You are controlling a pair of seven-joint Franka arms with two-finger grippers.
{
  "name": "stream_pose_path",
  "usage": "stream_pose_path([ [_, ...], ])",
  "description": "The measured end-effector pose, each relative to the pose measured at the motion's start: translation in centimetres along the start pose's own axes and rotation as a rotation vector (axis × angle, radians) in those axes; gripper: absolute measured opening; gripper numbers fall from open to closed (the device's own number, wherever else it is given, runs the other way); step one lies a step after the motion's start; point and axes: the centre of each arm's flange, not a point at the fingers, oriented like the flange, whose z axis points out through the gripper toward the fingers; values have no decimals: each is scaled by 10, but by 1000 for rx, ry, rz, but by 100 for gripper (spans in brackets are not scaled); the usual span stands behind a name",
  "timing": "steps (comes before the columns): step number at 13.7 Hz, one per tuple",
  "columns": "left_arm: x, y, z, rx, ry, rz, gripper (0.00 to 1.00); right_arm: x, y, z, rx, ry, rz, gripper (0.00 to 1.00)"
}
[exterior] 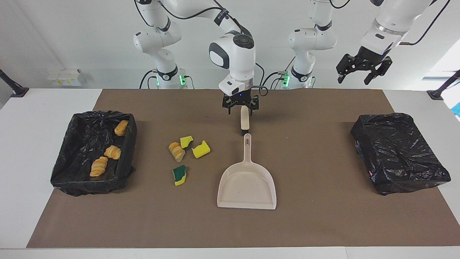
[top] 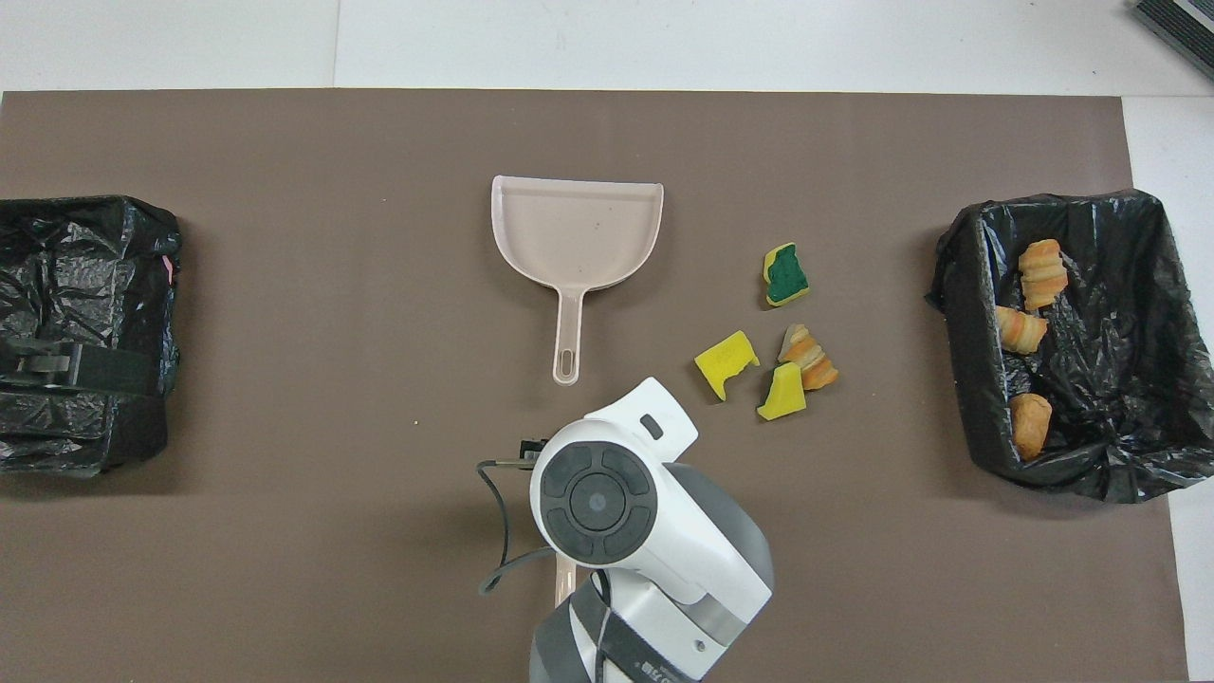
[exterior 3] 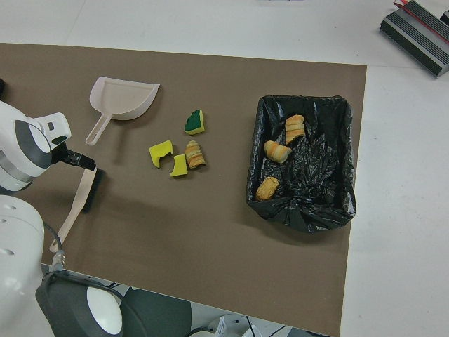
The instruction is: Sweep and dump trash in bin
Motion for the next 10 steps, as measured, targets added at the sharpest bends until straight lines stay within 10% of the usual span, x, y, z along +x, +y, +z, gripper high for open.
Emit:
stream_pose_path([
  [10,0,0,0,0,0,-1,100,-144,-20,73,52,-15,21,100],
])
